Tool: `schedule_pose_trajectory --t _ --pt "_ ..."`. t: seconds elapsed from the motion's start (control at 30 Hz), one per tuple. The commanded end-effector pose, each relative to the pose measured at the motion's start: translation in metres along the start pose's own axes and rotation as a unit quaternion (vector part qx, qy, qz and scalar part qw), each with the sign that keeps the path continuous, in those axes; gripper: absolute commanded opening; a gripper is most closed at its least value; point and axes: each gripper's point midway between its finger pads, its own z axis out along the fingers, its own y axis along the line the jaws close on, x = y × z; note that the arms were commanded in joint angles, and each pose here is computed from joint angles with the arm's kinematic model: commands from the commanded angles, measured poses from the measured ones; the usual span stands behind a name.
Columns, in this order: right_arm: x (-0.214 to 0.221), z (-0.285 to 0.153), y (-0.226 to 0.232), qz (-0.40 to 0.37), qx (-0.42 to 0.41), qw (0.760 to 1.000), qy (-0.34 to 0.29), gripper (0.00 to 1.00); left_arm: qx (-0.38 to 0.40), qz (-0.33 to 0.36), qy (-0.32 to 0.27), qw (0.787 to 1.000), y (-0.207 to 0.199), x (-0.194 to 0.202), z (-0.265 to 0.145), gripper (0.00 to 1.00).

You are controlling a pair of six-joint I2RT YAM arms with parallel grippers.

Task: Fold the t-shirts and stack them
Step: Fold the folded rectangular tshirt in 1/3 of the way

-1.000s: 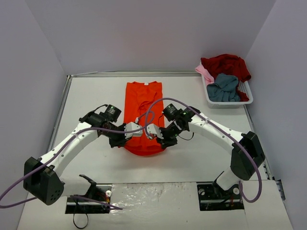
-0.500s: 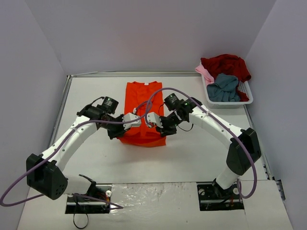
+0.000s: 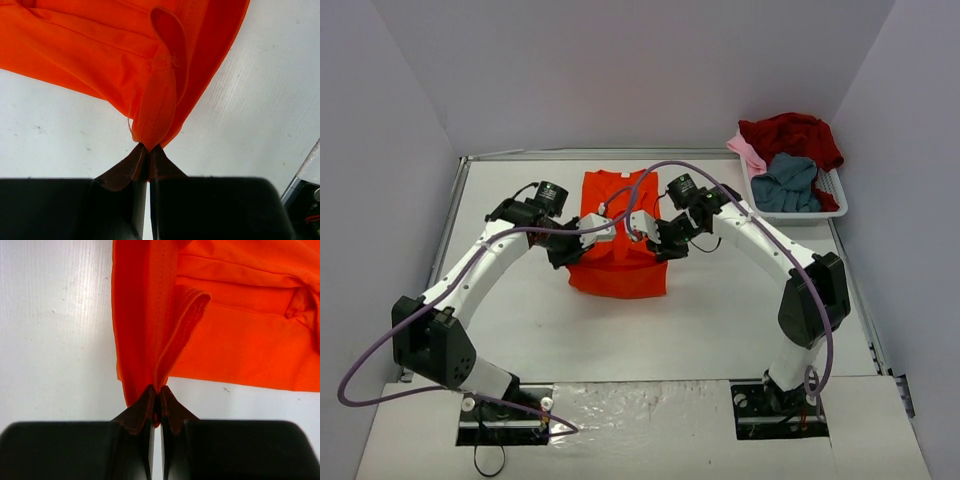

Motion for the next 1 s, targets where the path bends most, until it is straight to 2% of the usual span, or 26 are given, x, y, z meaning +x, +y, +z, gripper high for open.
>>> schedule_pose_trajectory --t 0.0,0.33,0.97 --pt "0.012 -0.001 -0.009 0.026 -0.005 1.0 0.014 0.0 -0.022 0.043 -0.031 0.998 0.018 -0.023 -0.012 0.02" --pt "0.025 0.001 -0.048 0.034 0.008 0.999 0.003 0.0 -0.039 0.029 -0.037 0.998 0.057 -0.028 -0.004 0.02" --pt "0.05 0.026 -0.127 0.045 0.021 0.999 -0.022 0.0 -0.023 0.014 -0.029 0.999 0.119 -0.024 0.036 0.02"
